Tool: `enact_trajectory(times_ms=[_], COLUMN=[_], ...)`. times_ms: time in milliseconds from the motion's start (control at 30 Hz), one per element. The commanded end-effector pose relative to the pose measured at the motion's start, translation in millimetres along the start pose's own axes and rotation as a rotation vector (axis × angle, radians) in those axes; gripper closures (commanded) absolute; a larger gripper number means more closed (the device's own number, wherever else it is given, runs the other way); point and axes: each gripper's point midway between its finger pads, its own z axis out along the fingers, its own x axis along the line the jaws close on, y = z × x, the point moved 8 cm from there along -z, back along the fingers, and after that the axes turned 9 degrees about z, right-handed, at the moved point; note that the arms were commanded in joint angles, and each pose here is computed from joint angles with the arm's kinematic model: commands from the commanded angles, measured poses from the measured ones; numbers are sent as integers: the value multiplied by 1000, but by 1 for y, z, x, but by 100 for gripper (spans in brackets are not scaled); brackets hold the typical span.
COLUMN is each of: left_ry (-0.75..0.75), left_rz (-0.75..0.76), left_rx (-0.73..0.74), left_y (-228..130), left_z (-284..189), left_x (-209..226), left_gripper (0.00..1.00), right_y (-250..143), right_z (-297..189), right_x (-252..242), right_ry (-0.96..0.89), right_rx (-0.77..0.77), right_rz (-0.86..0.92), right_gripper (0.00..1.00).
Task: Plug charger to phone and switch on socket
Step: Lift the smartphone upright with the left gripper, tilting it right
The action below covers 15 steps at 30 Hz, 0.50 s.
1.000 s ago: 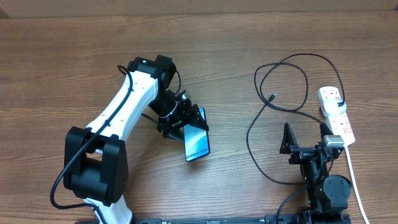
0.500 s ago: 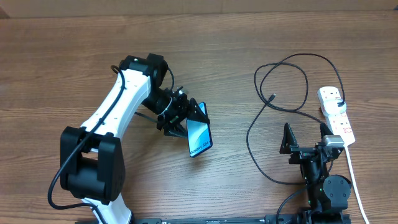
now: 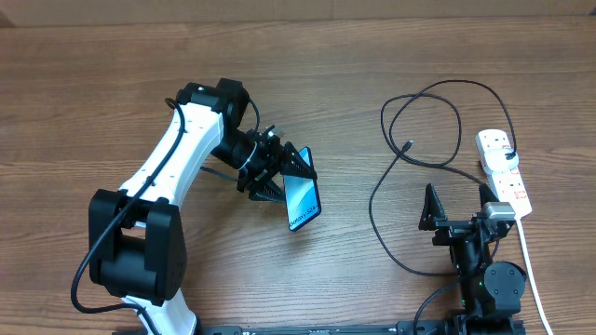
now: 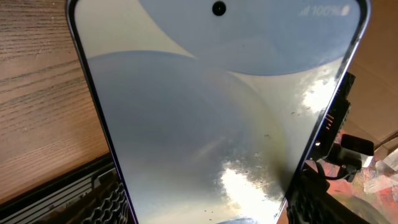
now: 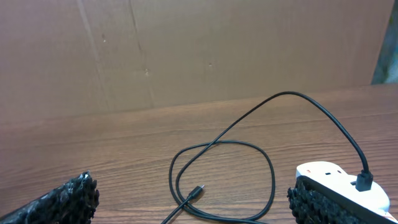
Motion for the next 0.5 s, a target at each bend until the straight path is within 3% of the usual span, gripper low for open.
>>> enact_trajectory(times_ms=[0, 467], left_ry=[-43, -65], left_rz=[43, 81], left_rx=[-10, -5], left_y=[3, 2], left_z=[-6, -7], left_x=[-7, -8], left_gripper=[37, 36], right_y=[-1, -1], right_z=[0, 0], right_x=[-1, -1], right_ry=[-7, -7], right_rx=[-9, -9], right_rz=[-2, -2], right_gripper=[0, 0])
